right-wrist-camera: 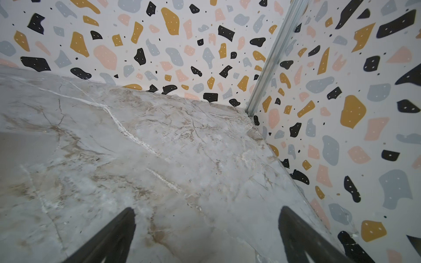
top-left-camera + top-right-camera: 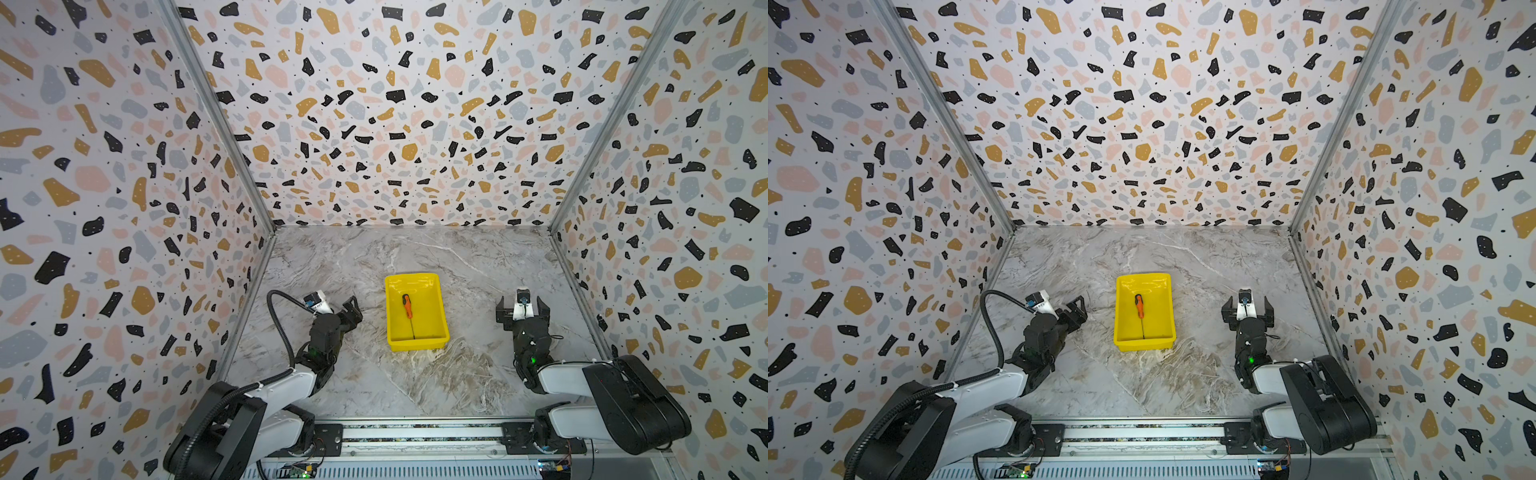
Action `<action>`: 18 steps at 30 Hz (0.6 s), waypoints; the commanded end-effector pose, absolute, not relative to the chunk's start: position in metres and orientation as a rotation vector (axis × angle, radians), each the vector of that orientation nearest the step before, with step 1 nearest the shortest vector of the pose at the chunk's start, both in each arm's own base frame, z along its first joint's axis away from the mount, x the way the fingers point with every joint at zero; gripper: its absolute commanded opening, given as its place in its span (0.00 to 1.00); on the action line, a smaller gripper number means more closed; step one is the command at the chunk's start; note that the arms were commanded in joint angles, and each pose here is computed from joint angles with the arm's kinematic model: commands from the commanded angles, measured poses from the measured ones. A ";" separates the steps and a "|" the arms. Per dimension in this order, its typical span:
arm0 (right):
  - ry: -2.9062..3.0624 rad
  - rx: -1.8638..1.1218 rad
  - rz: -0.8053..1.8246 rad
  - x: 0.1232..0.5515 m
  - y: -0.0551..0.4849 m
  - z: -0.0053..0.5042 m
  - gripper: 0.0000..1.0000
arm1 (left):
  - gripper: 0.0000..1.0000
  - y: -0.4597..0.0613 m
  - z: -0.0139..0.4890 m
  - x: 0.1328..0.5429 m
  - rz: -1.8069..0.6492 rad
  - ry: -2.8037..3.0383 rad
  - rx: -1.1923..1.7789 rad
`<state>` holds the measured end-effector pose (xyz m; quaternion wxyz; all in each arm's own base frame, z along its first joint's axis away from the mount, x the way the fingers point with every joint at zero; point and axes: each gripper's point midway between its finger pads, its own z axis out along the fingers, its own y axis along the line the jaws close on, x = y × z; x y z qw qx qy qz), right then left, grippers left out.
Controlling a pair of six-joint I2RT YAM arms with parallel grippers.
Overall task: Put the screwdriver in the bin
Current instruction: Reset both arms
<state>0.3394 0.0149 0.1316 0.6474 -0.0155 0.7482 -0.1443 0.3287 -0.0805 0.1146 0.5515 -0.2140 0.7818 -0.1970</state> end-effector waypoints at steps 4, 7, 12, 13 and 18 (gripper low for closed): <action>1.603 -0.008 -0.249 0.349 0.020 0.150 0.99 | 0.88 -0.083 0.130 0.338 -0.487 1.794 -0.508; 1.614 -0.011 -0.239 0.352 0.021 0.150 0.99 | 0.88 -0.085 0.129 0.339 -0.495 1.801 -0.506; 1.615 -0.012 -0.238 0.354 0.021 0.150 0.99 | 0.88 -0.088 0.130 0.341 -0.515 1.800 -0.510; 1.646 -0.022 -0.244 0.355 0.021 0.142 0.99 | 0.88 -0.089 0.129 0.341 -0.529 1.798 -0.511; 1.678 -0.025 -0.230 0.363 0.021 0.138 0.99 | 0.87 -0.094 0.120 0.345 -0.515 1.846 -0.499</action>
